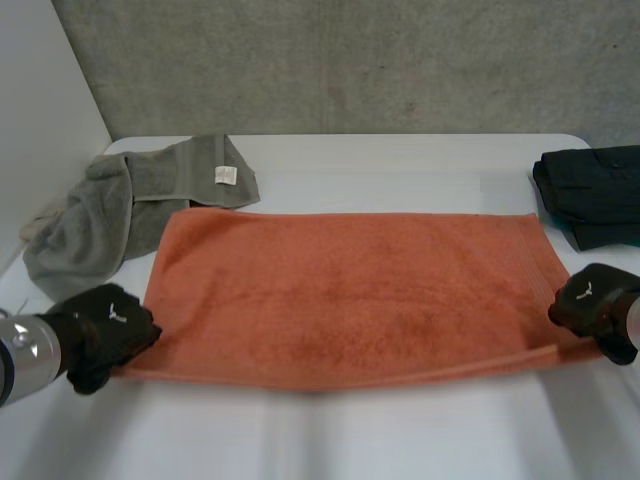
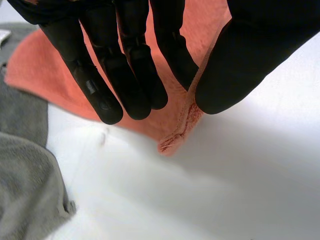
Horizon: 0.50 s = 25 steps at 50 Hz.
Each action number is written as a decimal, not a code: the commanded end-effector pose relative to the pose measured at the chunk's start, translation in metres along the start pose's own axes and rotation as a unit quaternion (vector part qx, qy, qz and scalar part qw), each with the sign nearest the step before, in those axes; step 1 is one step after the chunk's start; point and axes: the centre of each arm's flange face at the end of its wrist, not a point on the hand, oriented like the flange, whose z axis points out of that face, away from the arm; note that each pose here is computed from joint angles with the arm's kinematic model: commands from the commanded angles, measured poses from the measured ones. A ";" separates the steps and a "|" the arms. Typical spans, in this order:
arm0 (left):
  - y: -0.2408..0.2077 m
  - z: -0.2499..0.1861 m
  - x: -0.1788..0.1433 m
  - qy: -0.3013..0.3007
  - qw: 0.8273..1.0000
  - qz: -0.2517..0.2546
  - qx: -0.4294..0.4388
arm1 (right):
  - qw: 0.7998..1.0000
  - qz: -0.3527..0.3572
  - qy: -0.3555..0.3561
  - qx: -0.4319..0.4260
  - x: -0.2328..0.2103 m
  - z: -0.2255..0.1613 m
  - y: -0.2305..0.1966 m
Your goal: Fold the laundry.
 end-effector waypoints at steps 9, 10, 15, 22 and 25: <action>-0.062 0.103 -0.082 -0.174 0.979 -0.045 0.094 | 0.982 0.078 0.152 0.086 0.048 0.077 -0.034; -0.064 0.109 -0.086 -0.185 0.977 -0.046 0.095 | 0.979 0.084 0.160 0.089 0.051 0.082 -0.035; -0.082 0.140 -0.099 -0.224 0.968 -0.040 0.105 | 0.963 0.107 0.218 0.118 0.070 0.117 -0.047; -0.100 0.172 -0.117 -0.280 0.953 -0.022 0.118 | 0.939 0.096 0.288 0.163 0.089 0.160 -0.064; -0.102 0.184 -0.121 -0.294 0.948 -0.010 0.118 | 0.928 0.085 0.315 0.179 0.092 0.177 -0.070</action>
